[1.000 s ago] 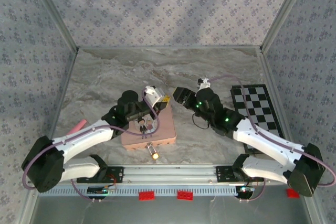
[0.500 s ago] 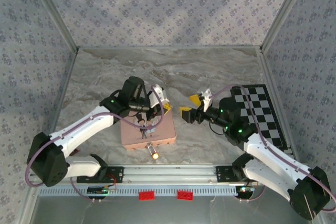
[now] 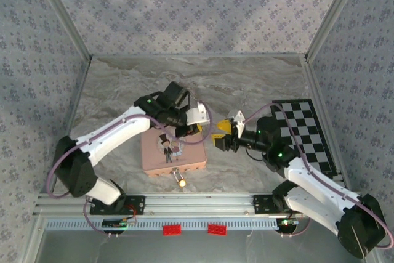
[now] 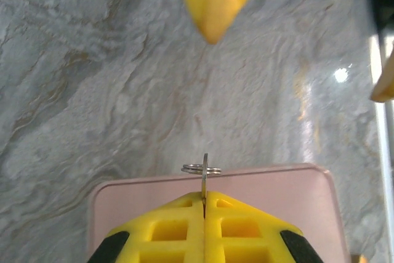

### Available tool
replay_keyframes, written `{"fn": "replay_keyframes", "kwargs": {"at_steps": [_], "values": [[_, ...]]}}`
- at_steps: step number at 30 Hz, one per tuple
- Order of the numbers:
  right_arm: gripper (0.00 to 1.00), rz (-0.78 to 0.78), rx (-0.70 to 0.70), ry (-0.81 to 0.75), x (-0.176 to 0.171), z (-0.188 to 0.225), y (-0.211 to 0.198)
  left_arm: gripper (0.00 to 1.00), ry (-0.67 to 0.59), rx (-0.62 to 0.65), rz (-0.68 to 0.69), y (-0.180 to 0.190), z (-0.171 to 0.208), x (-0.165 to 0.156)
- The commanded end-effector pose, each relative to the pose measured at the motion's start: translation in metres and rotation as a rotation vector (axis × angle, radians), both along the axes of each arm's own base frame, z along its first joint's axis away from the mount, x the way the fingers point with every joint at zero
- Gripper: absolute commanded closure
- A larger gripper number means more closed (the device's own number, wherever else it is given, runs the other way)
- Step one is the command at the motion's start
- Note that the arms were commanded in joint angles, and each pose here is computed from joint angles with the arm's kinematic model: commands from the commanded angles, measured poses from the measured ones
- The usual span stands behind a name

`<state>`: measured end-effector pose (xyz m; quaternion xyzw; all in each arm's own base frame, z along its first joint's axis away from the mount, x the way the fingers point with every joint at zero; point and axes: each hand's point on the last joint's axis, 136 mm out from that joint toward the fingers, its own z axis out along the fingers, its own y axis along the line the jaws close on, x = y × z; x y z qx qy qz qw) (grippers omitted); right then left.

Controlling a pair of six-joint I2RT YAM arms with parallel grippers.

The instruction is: Unlock the padlock with the key

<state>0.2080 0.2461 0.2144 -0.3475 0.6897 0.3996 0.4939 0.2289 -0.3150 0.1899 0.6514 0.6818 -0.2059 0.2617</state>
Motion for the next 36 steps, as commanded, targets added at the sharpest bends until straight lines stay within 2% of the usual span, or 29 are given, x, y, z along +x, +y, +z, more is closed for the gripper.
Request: {"fn": "replay_keyframes", "kwargs": {"at_steps": [1,8,12,14,22,33,36], "values": [[0.44,-0.009,0.046,-0.024,0.000,0.003,-0.005,1.00,-0.005,0.159,-0.024,0.020,-0.002,0.004],[0.46,-0.067,0.129,-0.057,-0.001,0.006,-0.022,1.00,0.053,0.186,-0.169,0.021,0.017,-0.019],[0.43,-0.035,0.175,-0.041,0.000,0.012,-0.015,1.00,0.096,0.299,-0.142,0.032,0.005,-0.015],[0.44,0.005,0.194,-0.031,-0.001,0.016,-0.007,1.00,0.119,0.313,-0.137,0.030,0.003,-0.015],[0.53,0.131,0.181,-0.015,-0.011,0.015,0.031,1.00,0.118,0.247,-0.171,0.011,0.009,-0.023],[0.66,0.157,0.175,-0.004,-0.010,0.011,0.042,1.00,0.123,0.222,-0.201,0.013,0.015,-0.034],[0.67,0.191,0.167,0.015,-0.012,0.009,0.048,1.00,0.121,0.213,-0.205,0.013,0.018,-0.035]]}}
